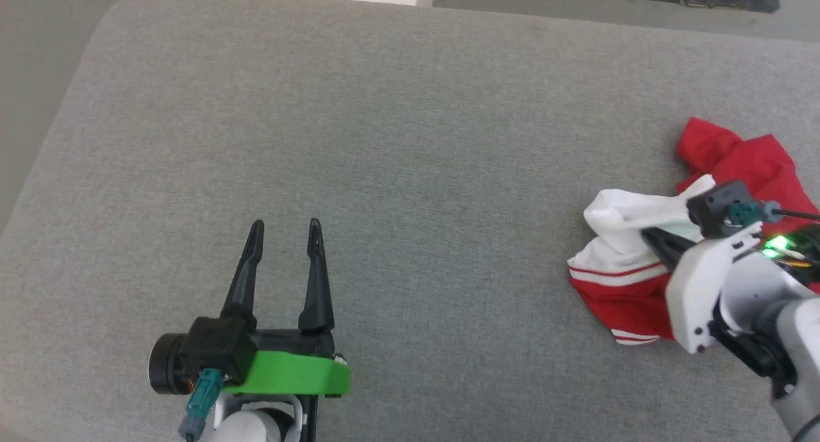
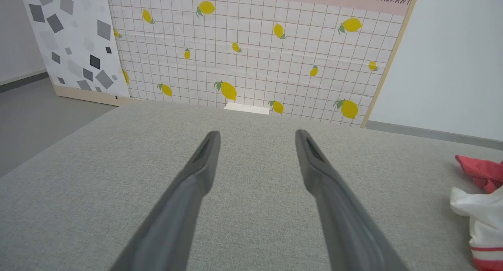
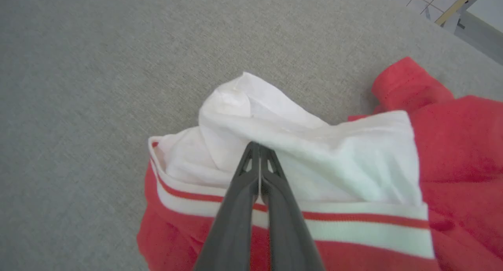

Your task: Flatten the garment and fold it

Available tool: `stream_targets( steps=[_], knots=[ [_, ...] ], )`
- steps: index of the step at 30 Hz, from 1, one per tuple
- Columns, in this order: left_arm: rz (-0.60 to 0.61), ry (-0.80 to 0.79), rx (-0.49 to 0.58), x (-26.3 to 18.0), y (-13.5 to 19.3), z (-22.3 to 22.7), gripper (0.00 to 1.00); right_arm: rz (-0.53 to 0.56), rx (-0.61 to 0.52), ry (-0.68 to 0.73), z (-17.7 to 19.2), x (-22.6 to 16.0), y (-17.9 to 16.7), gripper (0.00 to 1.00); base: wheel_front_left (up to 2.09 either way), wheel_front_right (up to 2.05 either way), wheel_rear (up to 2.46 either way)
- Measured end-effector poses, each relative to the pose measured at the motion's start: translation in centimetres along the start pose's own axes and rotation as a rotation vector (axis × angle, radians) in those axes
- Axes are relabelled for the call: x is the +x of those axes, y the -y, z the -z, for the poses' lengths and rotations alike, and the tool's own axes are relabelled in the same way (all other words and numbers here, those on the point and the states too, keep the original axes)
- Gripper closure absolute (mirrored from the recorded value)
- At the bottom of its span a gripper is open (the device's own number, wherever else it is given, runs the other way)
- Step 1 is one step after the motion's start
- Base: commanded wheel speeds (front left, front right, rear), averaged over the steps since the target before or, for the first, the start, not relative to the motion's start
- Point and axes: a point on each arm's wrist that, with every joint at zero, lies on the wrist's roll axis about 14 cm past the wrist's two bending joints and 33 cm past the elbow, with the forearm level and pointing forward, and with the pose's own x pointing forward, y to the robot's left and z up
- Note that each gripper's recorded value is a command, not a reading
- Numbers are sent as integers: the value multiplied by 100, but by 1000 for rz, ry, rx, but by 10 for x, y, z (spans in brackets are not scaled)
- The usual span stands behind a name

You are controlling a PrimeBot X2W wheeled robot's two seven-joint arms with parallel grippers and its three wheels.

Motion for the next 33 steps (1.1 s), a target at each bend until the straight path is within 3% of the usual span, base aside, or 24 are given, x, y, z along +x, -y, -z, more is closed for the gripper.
stream_targets(
  steps=[6, 10, 13, 17, 18, 19, 22, 25, 30, 33],
  knots=[
    [-18, 16, -5, -7, -6, -7, 0, -139, -48, 199, -60, -7, -54, 100, 0, 0, 0],
    [-16, 47, -10, -12, -6, -19, 0, -347, -71, 298, -90, -29, -130, 100, 0, 0, 0],
    [-14, 67, -13, -15, -7, -26, 0, -507, -95, 297, -86, -47, -185, 100, 0, 0, 0],
    [-30, 63, -11, -20, -12, -25, 0, -700, -106, 165, -46, -60, -240, 100, 0, 0, 0],
    [-32, 57, -10, -20, -13, -24, 0, -718, -121, 123, -33, -59, -245, 18, 0, 0, 0],
    [-34, 53, -10, -21, -13, -22, 0, -722, -130, 99, -24, -58, -245, 0, 0, 0, 0],
    [-37, 43, -15, -21, -14, -19, 0, -689, -116, 66, -8, -46, -233, 0, 0, 0, 0],
    [-37, 40, -16, -21, -13, -18, 0, -640, -68, 140, -24, -39, -218, 0, 0, 0, 0],
    [-25, 58, -22, -21, -10, -24, 0, -422, 63, 417, -92, -41, -149, 0, 0, 0, 0],
    [-23, 57, -24, -24, -10, -24, 0, -243, 126, 543, -108, -55, -97, 0, 0, 0, 0]
  ],
)
